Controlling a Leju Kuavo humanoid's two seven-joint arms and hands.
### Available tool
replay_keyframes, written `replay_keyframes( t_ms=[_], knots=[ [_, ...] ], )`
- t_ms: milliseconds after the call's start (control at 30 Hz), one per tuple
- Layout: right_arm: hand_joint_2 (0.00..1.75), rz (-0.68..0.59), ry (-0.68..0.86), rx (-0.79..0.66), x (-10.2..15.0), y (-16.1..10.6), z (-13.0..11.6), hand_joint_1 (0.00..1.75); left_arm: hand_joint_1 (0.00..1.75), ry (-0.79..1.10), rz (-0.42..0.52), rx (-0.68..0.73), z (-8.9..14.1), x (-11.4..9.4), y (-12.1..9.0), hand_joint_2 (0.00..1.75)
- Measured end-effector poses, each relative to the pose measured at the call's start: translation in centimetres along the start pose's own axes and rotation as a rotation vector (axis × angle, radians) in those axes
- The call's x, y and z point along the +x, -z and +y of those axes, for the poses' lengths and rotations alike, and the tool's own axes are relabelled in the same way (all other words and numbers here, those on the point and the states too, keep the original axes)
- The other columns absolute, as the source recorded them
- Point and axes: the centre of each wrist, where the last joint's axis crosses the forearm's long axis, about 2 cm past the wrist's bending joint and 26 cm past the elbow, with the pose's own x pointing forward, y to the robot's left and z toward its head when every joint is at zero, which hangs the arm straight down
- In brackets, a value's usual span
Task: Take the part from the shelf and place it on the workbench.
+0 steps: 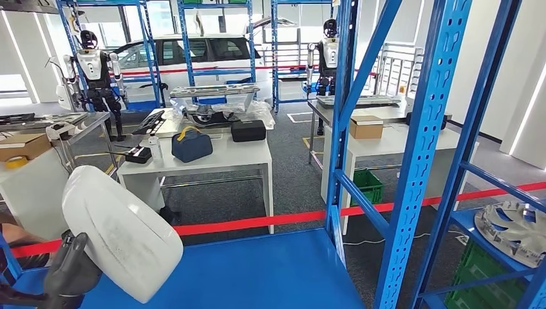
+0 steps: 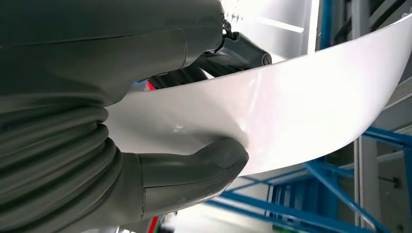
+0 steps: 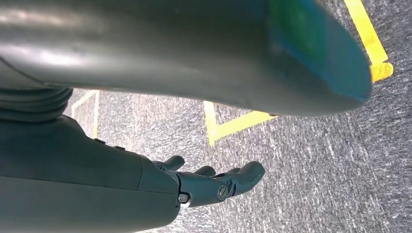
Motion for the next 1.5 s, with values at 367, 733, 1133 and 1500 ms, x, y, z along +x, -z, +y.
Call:
replay_keyframes(
  t_ms=[367, 733, 1133, 1500],
  knots=[
    [0.0, 0.002, 0.025, 0.001, -0.1, 0.0, 0.1, 0.0, 1.75, -0.185, 0.084, 0.11, -1.1, -2.7, -1.1, 1.75],
    [0.0, 0.014, 0.044, -0.011, -0.1, 0.0, 0.2, 0.0, 1.75, -0.207, 0.116, 0.122, -1.9, -3.8, -2.0, 1.75],
    [0.0, 0.018, 0.05, -0.001, -0.2, 0.0, 0.5, 0.0, 1.75, -0.183, 0.139, 0.141, -1.4, -3.2, -3.6, 1.75],
    [0.0, -0.011, 0.02, 0.02, -0.4, 0.0, 0.9, 0.0, 1.75, -0.155, 0.128, 0.13, -1.6, -2.1, -4.0, 1.75]
  ],
)
